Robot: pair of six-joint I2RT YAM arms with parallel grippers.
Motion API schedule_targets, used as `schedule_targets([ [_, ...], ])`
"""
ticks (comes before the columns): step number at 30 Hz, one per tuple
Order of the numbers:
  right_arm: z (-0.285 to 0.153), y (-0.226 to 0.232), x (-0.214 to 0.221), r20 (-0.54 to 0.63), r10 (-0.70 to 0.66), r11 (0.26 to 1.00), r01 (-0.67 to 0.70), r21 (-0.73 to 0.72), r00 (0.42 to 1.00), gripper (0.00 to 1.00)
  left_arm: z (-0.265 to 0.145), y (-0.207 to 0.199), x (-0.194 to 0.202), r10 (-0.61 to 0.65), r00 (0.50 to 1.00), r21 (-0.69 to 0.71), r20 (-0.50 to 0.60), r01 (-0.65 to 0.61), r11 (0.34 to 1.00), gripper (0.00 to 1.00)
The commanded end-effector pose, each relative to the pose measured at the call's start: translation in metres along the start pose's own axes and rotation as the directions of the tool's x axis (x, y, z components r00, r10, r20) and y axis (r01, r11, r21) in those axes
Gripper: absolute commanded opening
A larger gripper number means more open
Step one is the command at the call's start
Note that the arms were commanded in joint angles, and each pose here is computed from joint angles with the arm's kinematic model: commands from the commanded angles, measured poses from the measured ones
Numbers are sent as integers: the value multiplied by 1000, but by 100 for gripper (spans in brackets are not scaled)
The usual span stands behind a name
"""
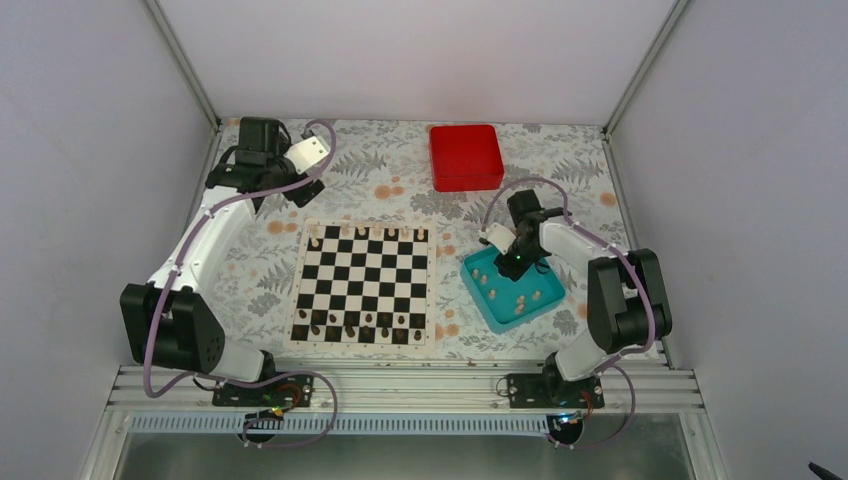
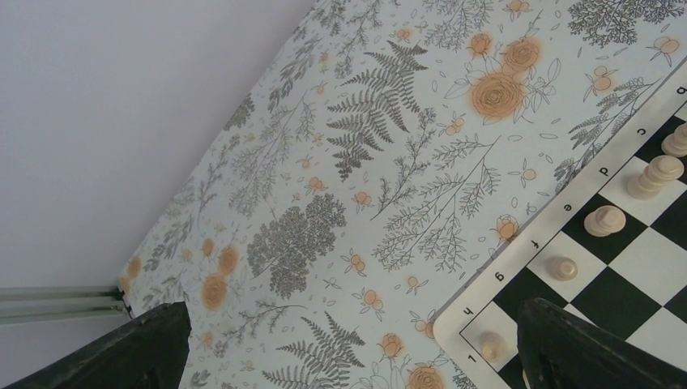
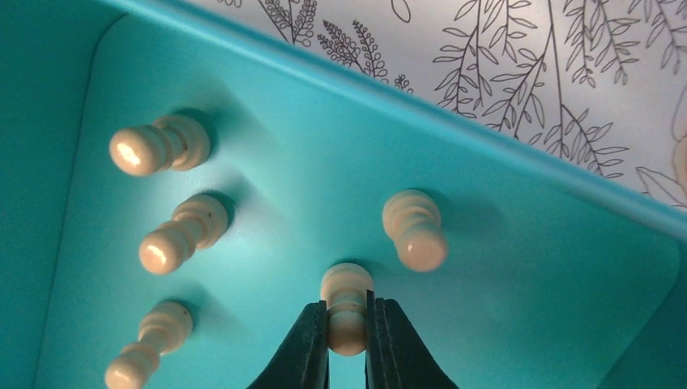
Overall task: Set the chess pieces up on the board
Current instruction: Pick up the chess piece from the storage box, then place the chess piece on the chessboard.
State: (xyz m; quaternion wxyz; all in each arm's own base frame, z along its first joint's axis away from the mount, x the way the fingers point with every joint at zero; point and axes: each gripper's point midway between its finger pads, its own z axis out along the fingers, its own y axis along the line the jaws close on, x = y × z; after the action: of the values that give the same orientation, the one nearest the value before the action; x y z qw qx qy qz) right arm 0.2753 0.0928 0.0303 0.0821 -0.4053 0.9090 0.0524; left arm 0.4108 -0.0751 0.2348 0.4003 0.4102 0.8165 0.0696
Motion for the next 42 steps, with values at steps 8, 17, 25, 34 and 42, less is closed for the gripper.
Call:
schedule_targets([
  [8,-56,-1,-21,18,-26,996,24,80,1000,7,-15,3,-9,0,999,-23,50,1,1000,100],
  [17,-90,35,-106,52,-224,971,218,103,973,8,-14,1,-7,-2,999,-25,53,4,1000,100],
  [25,-48,73,-159,53,-354,935,354,17,934,9,-16,4,-8,-1,998,-43,60,3,999,100],
  [34,-14,87,-195,83,-399,916,400,-1,913,10,-15,2,-6,-4,998,-40,68,7,999,100],
  [42,12,95,-203,46,-430,902,431,-31,902,10,-14,-3,-4,-6,998,-25,68,8,1000,100],
])
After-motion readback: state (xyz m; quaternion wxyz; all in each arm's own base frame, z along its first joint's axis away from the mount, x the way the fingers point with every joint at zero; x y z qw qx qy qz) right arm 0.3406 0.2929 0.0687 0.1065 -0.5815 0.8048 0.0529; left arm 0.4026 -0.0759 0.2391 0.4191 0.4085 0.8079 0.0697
